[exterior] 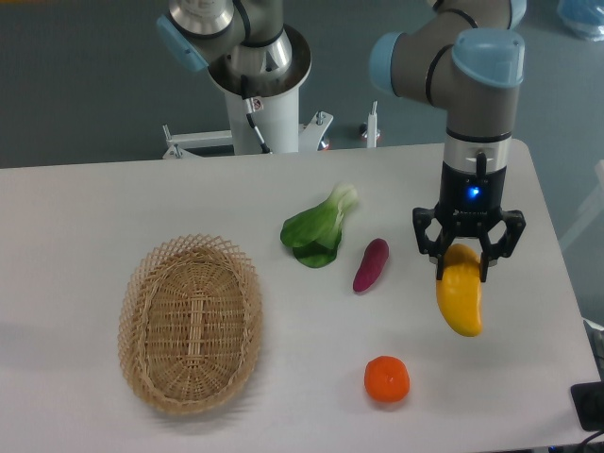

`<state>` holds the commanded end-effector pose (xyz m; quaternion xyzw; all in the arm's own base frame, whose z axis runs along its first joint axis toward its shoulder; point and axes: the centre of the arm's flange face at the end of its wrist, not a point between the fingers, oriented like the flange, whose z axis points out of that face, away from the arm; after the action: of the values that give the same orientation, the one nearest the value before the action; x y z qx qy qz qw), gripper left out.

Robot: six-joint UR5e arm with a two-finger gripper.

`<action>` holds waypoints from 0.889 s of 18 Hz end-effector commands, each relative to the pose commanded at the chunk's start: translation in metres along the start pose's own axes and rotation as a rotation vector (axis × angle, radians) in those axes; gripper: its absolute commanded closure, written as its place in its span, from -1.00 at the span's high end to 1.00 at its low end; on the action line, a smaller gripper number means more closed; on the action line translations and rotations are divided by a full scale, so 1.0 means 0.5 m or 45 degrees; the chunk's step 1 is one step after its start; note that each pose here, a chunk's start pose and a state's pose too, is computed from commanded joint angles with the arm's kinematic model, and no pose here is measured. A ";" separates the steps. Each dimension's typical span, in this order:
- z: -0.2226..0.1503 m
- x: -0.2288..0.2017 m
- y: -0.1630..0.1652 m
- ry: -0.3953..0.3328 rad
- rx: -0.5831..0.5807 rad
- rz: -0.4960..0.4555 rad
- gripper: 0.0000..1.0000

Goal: Place the mango in the basket
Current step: 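Carry the held yellow mango over to the wicker basket and lower it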

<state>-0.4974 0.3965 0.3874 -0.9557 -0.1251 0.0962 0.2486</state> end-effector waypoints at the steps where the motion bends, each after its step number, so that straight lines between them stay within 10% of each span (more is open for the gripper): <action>1: 0.002 0.001 0.000 0.002 -0.001 0.003 0.19; 16: 0.029 0.150 -0.090 0.087 0.015 -0.166 0.18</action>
<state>-0.4384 0.4623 0.3884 -0.9468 -0.1778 0.0478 0.2640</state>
